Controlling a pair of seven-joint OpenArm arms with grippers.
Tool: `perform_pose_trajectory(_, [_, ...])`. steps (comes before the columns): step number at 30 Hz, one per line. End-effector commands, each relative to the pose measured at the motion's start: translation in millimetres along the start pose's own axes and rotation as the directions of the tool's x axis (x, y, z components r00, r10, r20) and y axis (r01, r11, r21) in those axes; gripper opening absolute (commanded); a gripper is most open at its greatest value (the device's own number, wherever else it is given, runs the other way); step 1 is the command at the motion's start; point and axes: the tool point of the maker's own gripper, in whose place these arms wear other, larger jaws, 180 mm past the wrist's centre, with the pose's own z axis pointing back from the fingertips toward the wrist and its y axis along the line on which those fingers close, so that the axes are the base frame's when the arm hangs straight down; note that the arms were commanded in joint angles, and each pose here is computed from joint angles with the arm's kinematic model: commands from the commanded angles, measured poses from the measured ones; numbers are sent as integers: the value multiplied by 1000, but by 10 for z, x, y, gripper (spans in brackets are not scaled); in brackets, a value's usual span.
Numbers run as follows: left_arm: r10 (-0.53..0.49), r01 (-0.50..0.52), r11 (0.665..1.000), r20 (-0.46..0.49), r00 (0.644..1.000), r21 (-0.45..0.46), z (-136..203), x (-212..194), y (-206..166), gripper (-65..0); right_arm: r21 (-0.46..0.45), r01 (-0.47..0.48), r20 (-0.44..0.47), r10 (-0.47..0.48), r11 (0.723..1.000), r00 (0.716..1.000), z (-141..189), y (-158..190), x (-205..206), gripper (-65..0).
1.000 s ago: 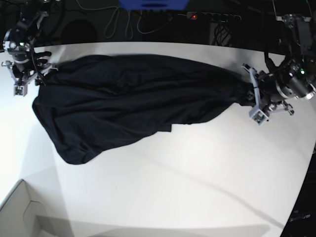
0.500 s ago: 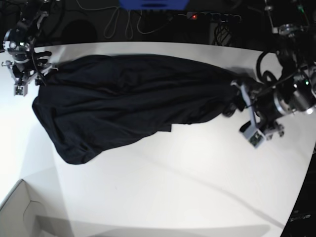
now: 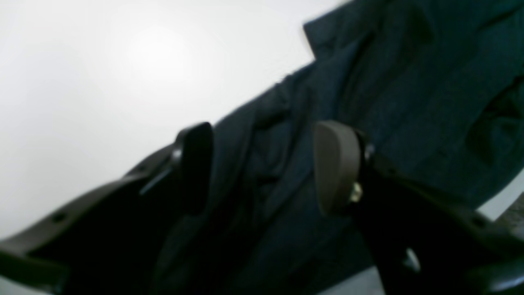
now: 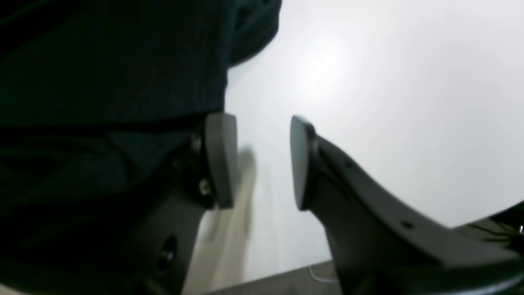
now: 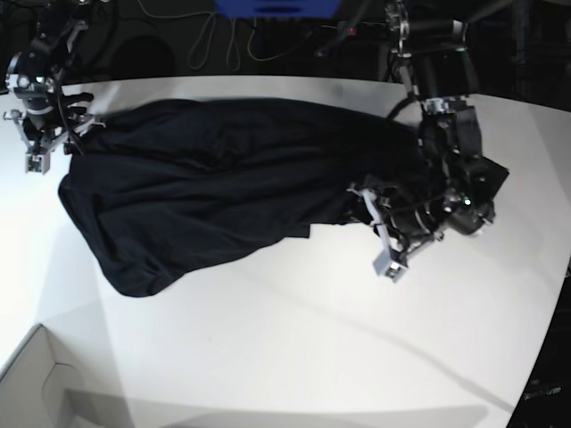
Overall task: Layout the t-shirt on the table in an organized manner, then fold the t-shirt properly
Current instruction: 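Move the left gripper inward along the shirt and grasp a fold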
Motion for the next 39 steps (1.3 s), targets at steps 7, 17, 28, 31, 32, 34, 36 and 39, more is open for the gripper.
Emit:
perform_pose_trajectory(7, [52, -48, 998, 92, 994, -49, -161, 141, 11, -275, -10, 1, 64, -1, 1000, 998, 12, -44, 216, -425])
perform_pose_trajectory(17, [13, -6, 995, 70, 997, -104, -339, 122, -180, -578, -9, 3, 68, -2, 1000, 998, 7, -42, 239, -425])
perform_pose_trajectory(28, [-124, 119, 992, 288, 950, 35, 275, 785, -139, -648, -6, 6, 59, -6, 1000, 998, -10, -36, 205, -425])
perform_pose_trajectory(31, [-164, 136, 986, 366, 916, 102, 543, 1006, -82, -648, -2, 10, 44, -9, 1000, 999, -38, -37, 154, -425])
perform_pose_trajectory(32, [-169, 132, 984, 387, 906, 121, 611, 1082, -39, -648, -2, 10, 42, -10, 1000, 999, -43, -35, 144, -425])
perform_pose_trajectory(34, [-177, 127, 981, 418, 891, 146, 712, 1229, 40, -648, -2, 10, 39, -10, 1000, 999, -47, -38, 137, -425])
perform_pose_trajectory(36, [-175, 115, 980, 432, 885, 163, 764, 1336, 152, -648, -1, 11, 39, -11, 1000, 999, -47, -33, 135, -425])
perform_pose_trajectory(39, [-129, 61, 985, 444, 887, 164, 781, 1399, 349, -648, -2, 10, 39, -10, 1000, 999, -47, -38, 137, -425])
